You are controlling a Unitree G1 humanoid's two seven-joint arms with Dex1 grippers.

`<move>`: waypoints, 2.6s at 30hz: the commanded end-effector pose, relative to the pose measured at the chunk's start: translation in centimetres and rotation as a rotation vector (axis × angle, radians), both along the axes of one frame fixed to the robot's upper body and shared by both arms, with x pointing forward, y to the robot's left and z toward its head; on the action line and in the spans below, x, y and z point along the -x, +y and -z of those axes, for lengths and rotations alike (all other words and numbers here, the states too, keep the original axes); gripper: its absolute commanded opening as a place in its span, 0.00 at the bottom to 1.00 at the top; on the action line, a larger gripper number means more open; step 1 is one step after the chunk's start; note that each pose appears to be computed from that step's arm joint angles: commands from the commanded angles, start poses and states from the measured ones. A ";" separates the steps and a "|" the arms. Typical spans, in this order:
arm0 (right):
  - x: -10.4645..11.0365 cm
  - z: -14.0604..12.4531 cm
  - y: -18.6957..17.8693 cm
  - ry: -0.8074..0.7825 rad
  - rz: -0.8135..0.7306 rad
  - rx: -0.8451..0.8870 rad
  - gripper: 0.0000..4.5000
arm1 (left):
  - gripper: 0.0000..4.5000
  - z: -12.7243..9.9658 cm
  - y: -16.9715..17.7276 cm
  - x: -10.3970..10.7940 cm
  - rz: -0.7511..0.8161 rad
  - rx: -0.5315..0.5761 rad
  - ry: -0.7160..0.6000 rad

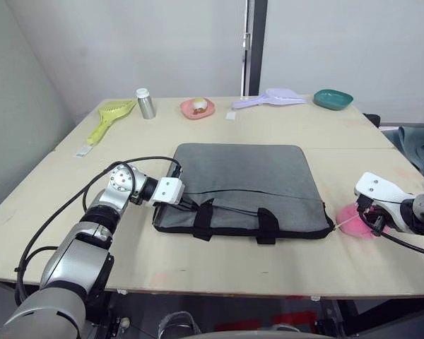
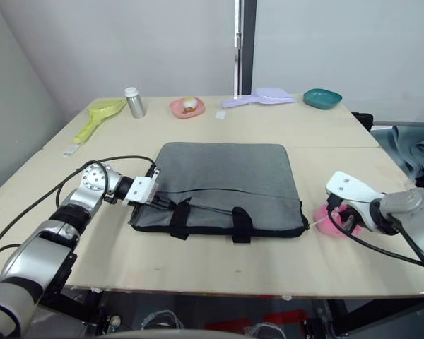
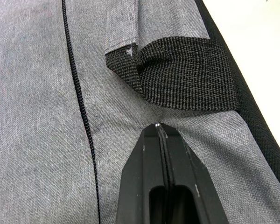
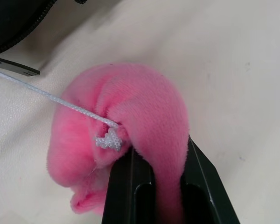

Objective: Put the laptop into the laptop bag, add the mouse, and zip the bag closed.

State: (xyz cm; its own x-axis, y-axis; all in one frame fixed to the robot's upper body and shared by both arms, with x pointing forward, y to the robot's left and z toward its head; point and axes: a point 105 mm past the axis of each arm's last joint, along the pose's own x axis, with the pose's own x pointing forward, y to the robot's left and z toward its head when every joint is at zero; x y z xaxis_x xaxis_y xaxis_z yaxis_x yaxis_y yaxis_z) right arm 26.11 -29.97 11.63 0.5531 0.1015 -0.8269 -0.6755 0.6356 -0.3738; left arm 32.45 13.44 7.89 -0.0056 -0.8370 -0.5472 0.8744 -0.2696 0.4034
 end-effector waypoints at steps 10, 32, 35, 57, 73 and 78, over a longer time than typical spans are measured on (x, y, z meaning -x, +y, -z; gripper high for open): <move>-2.7 -4.8 -6.9 -0.152 0.096 0.355 0.00 | 0.00 7.3 1.4 4.9 0.076 -0.211 0.281; 0.6 -6.6 -2.7 -0.044 0.081 -0.187 0.97 | 0.00 2.3 0.9 2.1 -0.023 -0.055 0.206; 0.8 -8.1 -3.6 -0.065 0.096 -0.218 0.99 | 0.00 1.1 0.9 2.2 -0.025 -0.030 0.195; 0.8 -11.9 4.2 -0.265 -0.198 -0.566 1.00 | 0.98 -7.9 8.4 4.4 -0.244 -0.006 -0.153; 5.2 -11.5 15.1 -0.189 -0.509 -0.738 1.00 | 0.98 -2.6 5.6 6.4 -0.139 0.015 -0.155; 5.1 -11.6 14.7 -0.206 -0.474 -0.735 1.00 | 0.86 -1.6 4.9 4.4 -0.147 0.031 -0.177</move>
